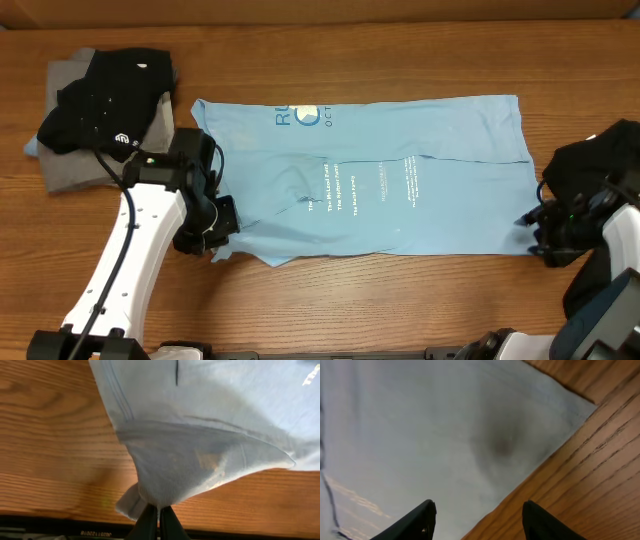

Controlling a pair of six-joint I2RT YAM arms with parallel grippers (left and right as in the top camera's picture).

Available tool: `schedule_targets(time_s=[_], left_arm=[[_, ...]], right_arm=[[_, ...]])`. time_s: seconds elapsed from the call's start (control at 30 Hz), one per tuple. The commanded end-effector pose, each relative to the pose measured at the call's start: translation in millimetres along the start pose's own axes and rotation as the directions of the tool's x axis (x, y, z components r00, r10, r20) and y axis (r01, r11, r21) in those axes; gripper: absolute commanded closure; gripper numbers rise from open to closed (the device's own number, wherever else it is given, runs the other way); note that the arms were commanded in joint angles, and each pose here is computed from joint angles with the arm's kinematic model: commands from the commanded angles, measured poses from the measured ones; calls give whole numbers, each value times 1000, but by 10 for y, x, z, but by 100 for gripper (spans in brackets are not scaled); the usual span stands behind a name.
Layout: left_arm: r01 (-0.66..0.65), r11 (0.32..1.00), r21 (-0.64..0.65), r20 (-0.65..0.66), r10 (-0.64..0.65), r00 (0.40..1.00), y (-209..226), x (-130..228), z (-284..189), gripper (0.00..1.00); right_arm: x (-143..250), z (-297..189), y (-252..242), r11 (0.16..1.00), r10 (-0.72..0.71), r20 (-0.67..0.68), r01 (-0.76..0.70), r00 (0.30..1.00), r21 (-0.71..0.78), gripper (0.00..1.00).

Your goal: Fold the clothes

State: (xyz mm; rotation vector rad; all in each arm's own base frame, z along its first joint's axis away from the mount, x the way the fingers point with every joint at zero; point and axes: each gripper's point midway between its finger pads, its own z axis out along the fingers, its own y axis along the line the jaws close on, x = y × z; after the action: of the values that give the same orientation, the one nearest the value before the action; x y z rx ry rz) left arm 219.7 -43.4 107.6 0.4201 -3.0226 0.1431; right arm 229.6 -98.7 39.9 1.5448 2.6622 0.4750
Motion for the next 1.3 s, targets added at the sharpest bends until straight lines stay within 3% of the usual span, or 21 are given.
schedule_targets(time_s=[0.0, 0.13, 0.43, 0.5, 0.6, 0.63, 0.87, 1.27], left_arm=[[-25, 999, -34, 38, 26, 999, 65, -48, -75, 96], [-24, 999, -34, 36, 25, 999, 67, -44, -75, 96], [-23, 998, -65, 37, 25, 999, 124, -39, -78, 96], [-22, 997, -74, 34, 25, 999, 141, -32, -79, 96], [-22, 996, -83, 34, 24, 999, 157, -29, -80, 96], [-21, 996, -86, 33, 24, 999, 162, -26, -81, 96], [-17, 996, -86, 36, 20, 999, 187, 29, -135, 96], [99, 985, -139, 129, -81, 988, 591, 197, -620, 96]], right_arm=[[52, 122, -108, 999, 13, -19, -12, 1000, 30, 41], [-14, 218, -325, 990, 64, 44, -69, 997, 123, 37], [-96, 445, -446, 985, 113, 136, -129, 984, 115, 39], [-93, 476, -468, 985, 111, 143, -128, 983, 116, 48], [-102, 469, -417, 989, 103, 139, -116, 985, 93, 87], [-92, 456, -388, 992, 84, 127, -95, 988, 85, 95], [-24, 44, -259, 993, 60, 94, -69, 994, 95, 96], [251, -905, -165, 993, 14, 191, -36, 982, 109, 96]])
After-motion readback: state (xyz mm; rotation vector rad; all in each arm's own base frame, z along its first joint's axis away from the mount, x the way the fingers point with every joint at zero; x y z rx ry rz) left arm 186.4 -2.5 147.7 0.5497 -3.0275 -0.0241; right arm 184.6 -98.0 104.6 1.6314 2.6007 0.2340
